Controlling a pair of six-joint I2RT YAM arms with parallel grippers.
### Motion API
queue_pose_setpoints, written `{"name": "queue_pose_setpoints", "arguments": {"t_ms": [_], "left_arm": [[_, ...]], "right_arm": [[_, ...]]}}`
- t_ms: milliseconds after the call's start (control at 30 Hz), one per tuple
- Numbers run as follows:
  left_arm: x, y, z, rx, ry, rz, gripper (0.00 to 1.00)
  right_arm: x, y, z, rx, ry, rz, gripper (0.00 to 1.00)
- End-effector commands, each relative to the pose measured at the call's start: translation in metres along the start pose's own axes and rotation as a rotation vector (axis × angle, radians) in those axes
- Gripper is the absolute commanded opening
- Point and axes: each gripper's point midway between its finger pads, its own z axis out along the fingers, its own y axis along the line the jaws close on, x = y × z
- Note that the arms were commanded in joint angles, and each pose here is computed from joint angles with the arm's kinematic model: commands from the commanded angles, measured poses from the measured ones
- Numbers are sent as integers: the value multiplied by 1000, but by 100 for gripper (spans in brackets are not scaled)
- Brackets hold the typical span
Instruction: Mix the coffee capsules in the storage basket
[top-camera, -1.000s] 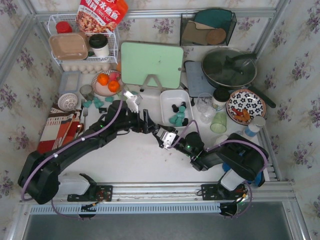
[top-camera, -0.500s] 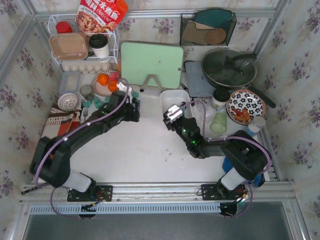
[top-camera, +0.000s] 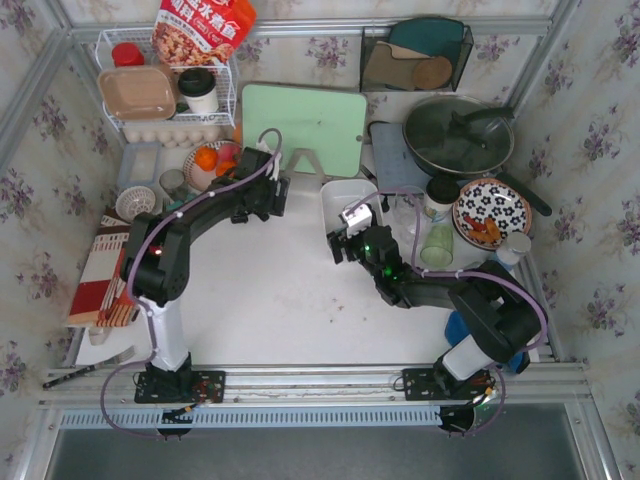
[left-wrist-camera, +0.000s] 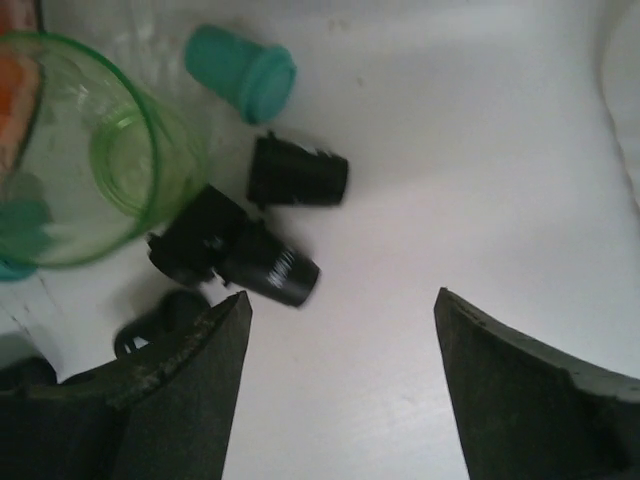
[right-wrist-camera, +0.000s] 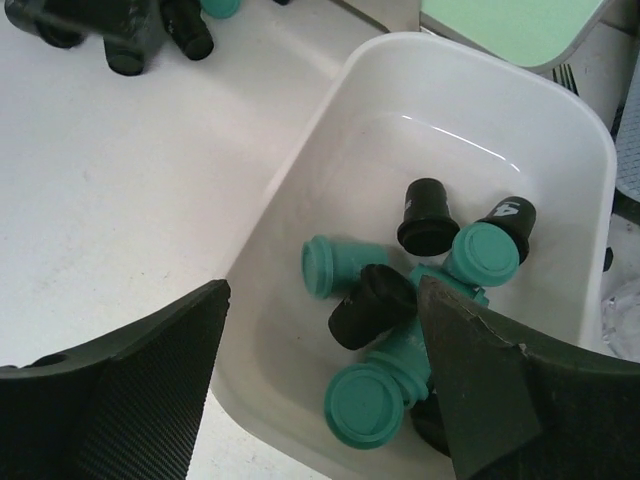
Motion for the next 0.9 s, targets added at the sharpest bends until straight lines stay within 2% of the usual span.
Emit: {"name": "queue_pose_setpoints", "arguments": {"t_ms": [0,100,333,500,867], "left_arm": [[11,19,9,-24,122,-52,69],[20,26,13,-47,158,-122,64],[30,28,25,-96,144,-275,62],[31,32,38,-151,127,-403,56],[24,50,49,-292,57,-570,56]], "right_arm": [[0,6,0,-30,9,10,83],[-1,6,0,-33,8,10,83],[-3,11,-1,-61,-6,12,81],[-5,16,-1,-90,-15,9,79],[-6,23,-2,-130,-22,4,78]]}}
